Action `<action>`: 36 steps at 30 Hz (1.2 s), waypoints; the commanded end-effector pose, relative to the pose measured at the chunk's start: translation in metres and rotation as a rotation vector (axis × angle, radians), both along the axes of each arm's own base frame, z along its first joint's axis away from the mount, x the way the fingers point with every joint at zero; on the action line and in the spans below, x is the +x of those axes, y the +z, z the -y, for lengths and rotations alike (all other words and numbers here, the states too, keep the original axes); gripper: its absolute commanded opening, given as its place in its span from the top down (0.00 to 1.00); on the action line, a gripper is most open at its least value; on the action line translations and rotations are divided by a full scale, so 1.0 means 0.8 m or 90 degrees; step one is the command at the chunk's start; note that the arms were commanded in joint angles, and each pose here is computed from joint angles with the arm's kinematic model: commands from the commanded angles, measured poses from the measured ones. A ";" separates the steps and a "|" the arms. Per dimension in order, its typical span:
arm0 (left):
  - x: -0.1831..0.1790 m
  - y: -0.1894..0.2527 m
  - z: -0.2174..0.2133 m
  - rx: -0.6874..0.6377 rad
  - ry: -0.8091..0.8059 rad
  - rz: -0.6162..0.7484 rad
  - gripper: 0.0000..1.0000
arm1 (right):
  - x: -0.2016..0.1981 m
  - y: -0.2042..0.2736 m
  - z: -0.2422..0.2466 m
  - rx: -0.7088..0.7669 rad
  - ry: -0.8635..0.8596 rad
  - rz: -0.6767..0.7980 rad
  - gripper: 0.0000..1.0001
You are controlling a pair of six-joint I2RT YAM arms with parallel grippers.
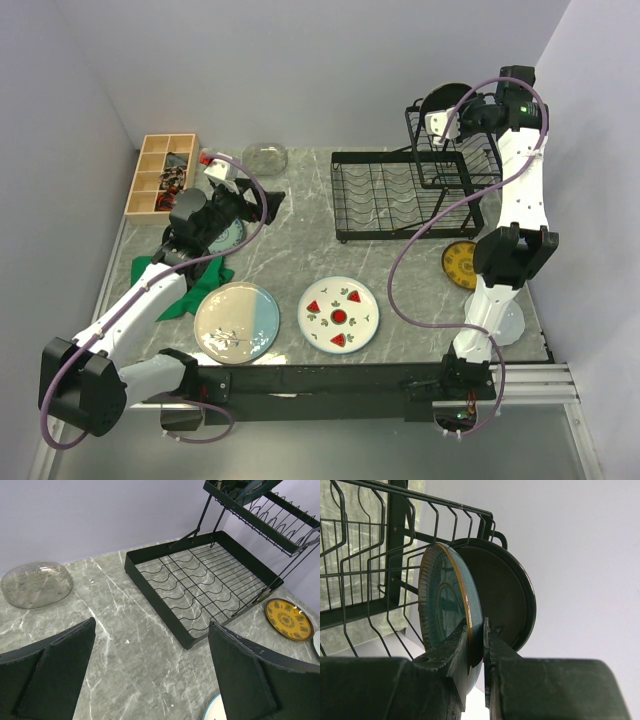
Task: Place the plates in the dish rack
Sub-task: Insert the plate into the dish rack
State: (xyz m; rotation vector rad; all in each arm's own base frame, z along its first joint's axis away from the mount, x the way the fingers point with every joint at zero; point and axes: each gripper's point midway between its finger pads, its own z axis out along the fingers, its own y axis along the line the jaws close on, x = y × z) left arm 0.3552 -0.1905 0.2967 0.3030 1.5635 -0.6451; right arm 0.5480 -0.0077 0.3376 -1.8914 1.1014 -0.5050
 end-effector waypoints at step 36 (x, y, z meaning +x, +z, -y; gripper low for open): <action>0.000 0.025 0.001 -0.027 -0.002 0.030 0.01 | 0.015 0.050 -0.013 0.004 0.042 0.103 1.00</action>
